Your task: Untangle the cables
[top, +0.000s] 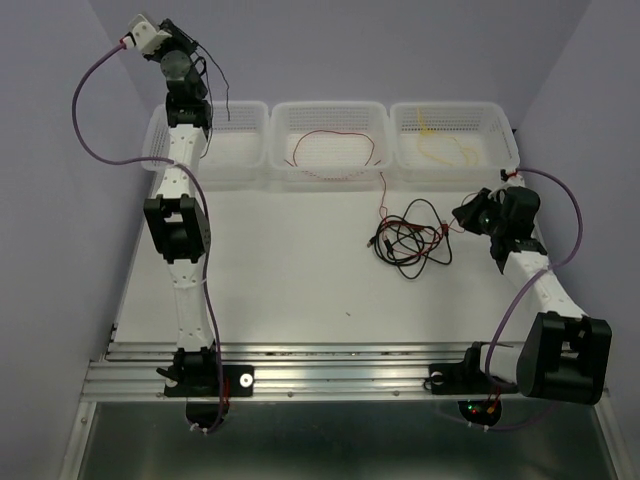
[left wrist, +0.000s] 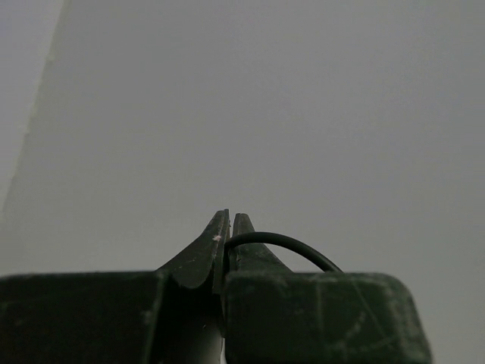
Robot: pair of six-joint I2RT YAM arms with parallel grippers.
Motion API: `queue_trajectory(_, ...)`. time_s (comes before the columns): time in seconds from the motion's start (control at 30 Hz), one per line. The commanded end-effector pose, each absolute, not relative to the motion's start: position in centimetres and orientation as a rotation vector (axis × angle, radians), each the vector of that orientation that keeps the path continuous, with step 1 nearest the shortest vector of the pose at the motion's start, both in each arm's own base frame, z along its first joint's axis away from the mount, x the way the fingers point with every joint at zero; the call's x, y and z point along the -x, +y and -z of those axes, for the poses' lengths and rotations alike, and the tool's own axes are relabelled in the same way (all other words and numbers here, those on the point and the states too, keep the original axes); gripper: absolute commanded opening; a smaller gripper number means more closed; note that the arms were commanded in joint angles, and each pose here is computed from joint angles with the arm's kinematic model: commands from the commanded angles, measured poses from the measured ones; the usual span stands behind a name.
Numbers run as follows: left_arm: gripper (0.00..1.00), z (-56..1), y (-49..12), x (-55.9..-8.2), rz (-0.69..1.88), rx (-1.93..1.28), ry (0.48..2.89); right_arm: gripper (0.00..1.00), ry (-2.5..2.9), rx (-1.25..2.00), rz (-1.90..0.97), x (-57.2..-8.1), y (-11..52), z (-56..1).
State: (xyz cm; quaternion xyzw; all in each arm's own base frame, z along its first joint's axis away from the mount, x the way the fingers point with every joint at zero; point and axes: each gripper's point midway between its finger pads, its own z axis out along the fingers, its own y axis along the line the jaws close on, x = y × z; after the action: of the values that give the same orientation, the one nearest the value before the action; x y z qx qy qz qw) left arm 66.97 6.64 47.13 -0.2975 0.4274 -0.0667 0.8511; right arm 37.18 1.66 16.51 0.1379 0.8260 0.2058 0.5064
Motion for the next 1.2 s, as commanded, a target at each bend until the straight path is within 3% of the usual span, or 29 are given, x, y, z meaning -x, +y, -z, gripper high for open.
queue_trajectory(0.0,0.00,-48.8,9.1,-65.4,0.086,0.657,0.815,0.01,1.958,-0.300,-0.495,-37.9,1.6,-17.0)
queue_trajectory(0.37,0.00,-35.6,10.7,-69.5,-0.086,0.656,1.100,0.01,1.968,-0.314,-0.486,-38.0,1.4,-16.6)
queue_trajectory(0.63,0.00,-29.4,11.8,-70.1,-0.140,0.642,1.266,0.01,1.961,-0.299,-0.500,-38.1,1.7,-16.9)
queue_trajectory(0.7,0.13,-27.7,11.7,-69.9,-0.168,0.627,1.328,0.01,1.956,-0.290,-0.508,-38.1,1.8,-17.2)
queue_trajectory(0.73,0.35,-27.2,11.5,-70.0,-0.168,0.614,1.351,0.01,1.957,-0.286,-0.514,-38.1,1.9,-17.2)
queue_trajectory(0.77,0.47,-26.5,11.4,-69.9,-0.179,0.602,1.393,0.01,1.952,-0.278,-0.521,-38.1,2.0,-17.5)
queue_trajectory(0.8,0.67,-26.1,11.4,-69.8,-0.184,0.601,1.410,0.01,1.944,-0.271,-0.526,-38.2,2.1,-17.8)
queue_trajectory(0.9,0.78,-25.5,11.4,-69.3,-0.198,0.611,1.457,0.01,1.935,-0.255,-0.535,-38.1,2.3,-18.4)
queue_trajectory(1.0,0.97,-26.3,11.0,-68.7,-0.182,0.596,1.475,0.01,1.923,-0.235,-0.540,-37.9,2.7,-19.3)
queue_trajectory(1.17,0.99,-28.4,10.4,-67.3,-0.160,0.572,1.480,0.01,1.906,-0.215,-0.535,-37.6,3.0,-20.3)
